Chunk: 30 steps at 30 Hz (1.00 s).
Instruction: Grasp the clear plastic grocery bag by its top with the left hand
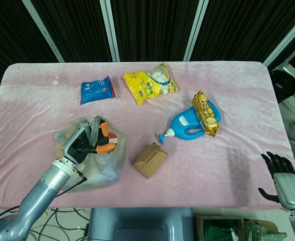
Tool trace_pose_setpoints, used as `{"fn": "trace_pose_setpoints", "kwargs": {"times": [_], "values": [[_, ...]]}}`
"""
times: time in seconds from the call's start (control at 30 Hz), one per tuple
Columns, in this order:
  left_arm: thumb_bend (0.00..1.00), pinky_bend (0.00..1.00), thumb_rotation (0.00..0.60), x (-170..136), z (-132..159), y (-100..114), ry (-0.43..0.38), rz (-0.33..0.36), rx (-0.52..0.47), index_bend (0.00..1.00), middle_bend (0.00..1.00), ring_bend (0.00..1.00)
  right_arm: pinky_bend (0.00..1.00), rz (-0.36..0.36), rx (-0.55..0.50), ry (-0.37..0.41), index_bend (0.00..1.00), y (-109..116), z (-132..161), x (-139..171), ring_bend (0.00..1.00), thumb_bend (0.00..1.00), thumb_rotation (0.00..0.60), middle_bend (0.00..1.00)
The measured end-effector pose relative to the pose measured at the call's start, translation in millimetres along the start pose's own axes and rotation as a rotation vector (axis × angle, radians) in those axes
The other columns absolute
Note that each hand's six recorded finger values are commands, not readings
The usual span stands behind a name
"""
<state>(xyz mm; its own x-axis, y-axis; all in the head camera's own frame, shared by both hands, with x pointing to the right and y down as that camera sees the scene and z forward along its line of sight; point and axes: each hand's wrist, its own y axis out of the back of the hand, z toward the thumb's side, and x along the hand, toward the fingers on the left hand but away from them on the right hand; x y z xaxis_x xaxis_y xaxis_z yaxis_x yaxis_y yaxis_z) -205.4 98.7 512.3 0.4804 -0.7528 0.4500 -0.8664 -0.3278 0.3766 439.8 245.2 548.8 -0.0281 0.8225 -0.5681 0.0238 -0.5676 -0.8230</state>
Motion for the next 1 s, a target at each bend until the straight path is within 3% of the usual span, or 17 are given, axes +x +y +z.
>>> {"fn": "trace_pose_setpoints", "kwargs": {"times": [0.17,0.5,1.0], "values": [[0.31,0.94,0.6,2,7,4,-0.024,0.039,0.009,0.84,1.0,1.0,0.03,0.0,-0.001,0.0,0.0,0,0,0,0.0,0.19,0.6,0.0],[0.27,0.97,0.6,7,25,-7,-0.061,0.047,0.02,0.86,1.0,1.0,0.03,0.001,-0.006,-0.002,0.0,0,0,0,0.0,0.2,0.6,0.0],[0.26,0.97,0.6,40,83,-71,-0.145,-0.041,0.142,0.86,1.0,1.0,0.03,0.002,-0.009,-0.003,0.0,1,0,0,0.0,0.2,0.6,0.0]]}}
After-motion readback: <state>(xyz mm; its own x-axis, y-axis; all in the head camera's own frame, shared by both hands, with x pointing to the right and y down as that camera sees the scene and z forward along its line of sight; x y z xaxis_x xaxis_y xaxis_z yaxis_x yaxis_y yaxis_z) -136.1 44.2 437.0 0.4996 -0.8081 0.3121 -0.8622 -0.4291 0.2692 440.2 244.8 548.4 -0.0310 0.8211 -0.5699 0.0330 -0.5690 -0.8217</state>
